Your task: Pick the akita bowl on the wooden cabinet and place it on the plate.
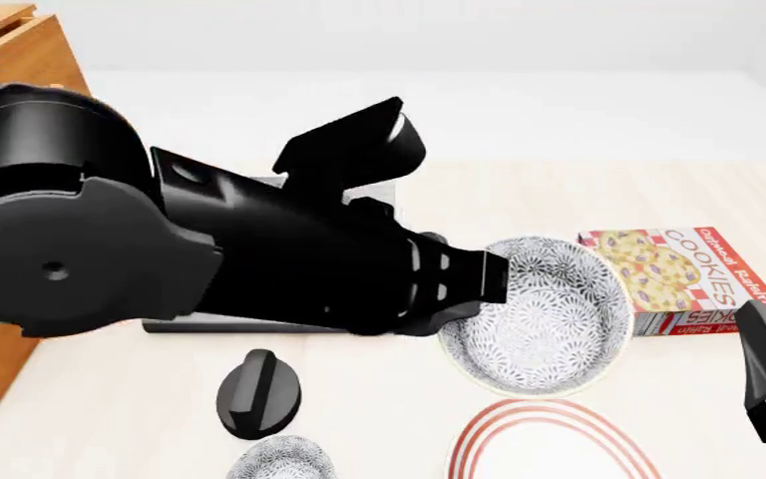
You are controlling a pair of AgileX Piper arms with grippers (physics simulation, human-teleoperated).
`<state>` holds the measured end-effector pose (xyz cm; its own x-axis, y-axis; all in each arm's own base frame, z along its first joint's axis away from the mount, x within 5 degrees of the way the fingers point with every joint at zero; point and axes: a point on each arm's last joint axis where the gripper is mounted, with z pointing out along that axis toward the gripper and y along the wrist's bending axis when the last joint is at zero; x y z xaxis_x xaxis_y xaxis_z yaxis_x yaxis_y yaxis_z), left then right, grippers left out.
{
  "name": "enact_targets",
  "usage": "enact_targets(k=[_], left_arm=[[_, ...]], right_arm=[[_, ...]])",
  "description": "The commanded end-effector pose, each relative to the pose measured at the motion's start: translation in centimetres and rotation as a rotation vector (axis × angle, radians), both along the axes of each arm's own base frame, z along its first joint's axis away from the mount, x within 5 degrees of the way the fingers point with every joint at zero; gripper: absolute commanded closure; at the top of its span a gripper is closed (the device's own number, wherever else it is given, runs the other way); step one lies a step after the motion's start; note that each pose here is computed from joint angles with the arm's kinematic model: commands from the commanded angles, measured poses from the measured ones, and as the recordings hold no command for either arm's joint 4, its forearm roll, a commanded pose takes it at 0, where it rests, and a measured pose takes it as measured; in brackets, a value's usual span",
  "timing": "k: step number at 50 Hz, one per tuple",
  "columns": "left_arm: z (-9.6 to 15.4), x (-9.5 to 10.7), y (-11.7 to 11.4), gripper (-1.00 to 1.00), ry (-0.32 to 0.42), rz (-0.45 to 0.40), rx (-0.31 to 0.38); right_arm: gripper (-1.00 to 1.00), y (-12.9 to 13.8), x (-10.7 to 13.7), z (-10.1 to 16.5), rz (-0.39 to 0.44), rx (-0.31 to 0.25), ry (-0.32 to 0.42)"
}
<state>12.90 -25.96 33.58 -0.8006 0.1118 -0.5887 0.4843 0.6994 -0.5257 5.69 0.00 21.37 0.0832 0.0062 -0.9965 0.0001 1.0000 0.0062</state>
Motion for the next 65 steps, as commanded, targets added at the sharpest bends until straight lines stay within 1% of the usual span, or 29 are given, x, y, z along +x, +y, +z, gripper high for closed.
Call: enact_targets(k=[1, 17, 29, 59, 65], left_arm=[[-0.9, -0.2, -1.0, 1.0, 0.01, -0.018, 0.004], [-2.6, 0.4, -2.1, 1.0, 0.024, -0.015, 0.031], [-3.6, -0.1, -3.2, 1.0, 0.034, -0.041, 0.046], [-5.6, -1.2, -4.0, 1.0, 0.06, -0.067, 0.065], [-6.2, -1.0, -4.0, 1.0, 0.066, -0.06, 0.07]], right_arm=[[-1.0, 0.0, 0.0, 0.0, 0.0, 0.0, 0.0], [-1.0, 0.0, 0.0, 0.0, 0.0, 0.0, 0.0], [-1.0, 0.0, 0.0, 0.0, 0.0, 0.0, 0.0], [-1.0, 0.0, 0.0, 0.0, 0.0, 0.0, 0.0], [-1.0, 0.0, 0.0, 0.0, 0.0, 0.0, 0.0]])
